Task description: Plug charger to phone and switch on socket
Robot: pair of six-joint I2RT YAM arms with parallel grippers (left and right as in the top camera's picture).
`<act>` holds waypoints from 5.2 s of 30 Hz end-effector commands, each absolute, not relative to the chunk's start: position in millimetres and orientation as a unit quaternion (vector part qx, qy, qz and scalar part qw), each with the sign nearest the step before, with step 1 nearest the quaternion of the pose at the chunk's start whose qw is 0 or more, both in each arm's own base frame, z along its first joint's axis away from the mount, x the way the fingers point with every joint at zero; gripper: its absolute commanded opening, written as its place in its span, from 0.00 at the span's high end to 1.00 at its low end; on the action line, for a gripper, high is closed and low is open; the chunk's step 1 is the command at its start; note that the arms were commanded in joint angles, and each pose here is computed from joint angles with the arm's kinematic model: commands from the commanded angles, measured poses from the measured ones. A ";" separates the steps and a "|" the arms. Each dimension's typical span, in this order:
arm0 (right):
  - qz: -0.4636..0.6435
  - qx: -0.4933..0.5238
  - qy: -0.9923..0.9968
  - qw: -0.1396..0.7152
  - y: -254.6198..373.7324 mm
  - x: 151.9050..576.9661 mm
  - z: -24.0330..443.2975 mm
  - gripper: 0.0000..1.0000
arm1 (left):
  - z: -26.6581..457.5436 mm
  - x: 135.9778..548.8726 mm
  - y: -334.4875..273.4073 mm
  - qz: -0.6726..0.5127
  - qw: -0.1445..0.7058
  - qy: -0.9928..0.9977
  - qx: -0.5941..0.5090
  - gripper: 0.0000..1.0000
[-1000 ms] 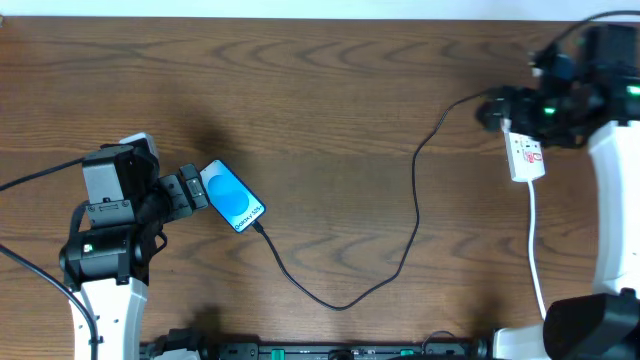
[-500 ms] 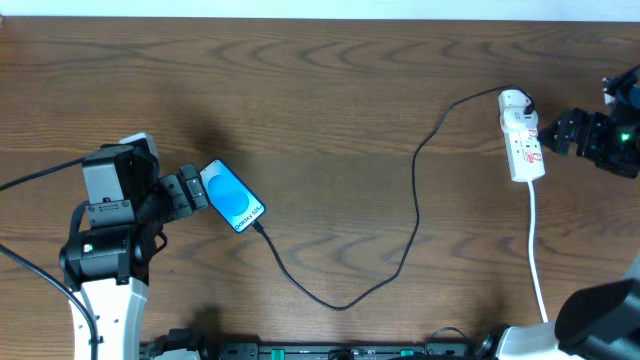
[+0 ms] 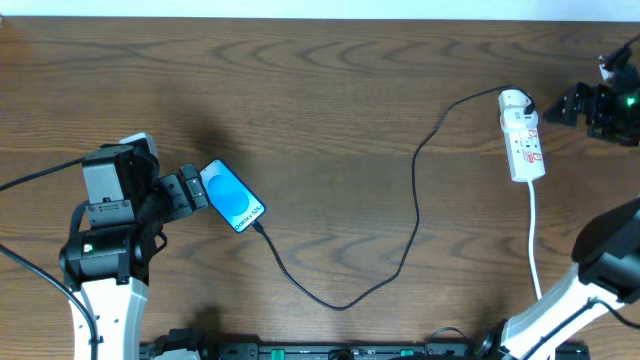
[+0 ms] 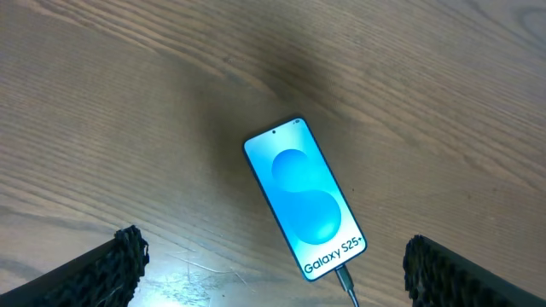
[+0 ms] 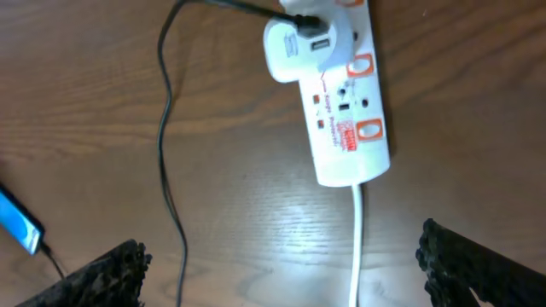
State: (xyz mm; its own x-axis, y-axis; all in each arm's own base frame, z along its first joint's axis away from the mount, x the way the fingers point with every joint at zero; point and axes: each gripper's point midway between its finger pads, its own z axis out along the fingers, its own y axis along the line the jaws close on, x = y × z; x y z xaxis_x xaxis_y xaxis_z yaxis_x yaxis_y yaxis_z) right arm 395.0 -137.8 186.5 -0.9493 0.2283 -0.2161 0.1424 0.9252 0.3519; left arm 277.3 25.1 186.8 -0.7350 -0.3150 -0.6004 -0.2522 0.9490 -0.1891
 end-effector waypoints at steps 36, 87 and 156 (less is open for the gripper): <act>0.177 -0.039 0.974 0.138 -114.8 450.1 125.7 0.01 | 189.8 278.1 26.4 -0.039 0.334 0.931 -0.145 0.02; 0.206 -0.020 0.974 0.091 -112.2 462.7 49.9 0.01 | 189.8 278.1 26.4 -0.039 0.334 0.931 -0.145 0.02; 0.284 -0.008 0.955 0.091 -76.4 462.9 49.5 0.01 | 189.8 278.1 26.4 -0.039 0.334 0.931 -0.145 0.02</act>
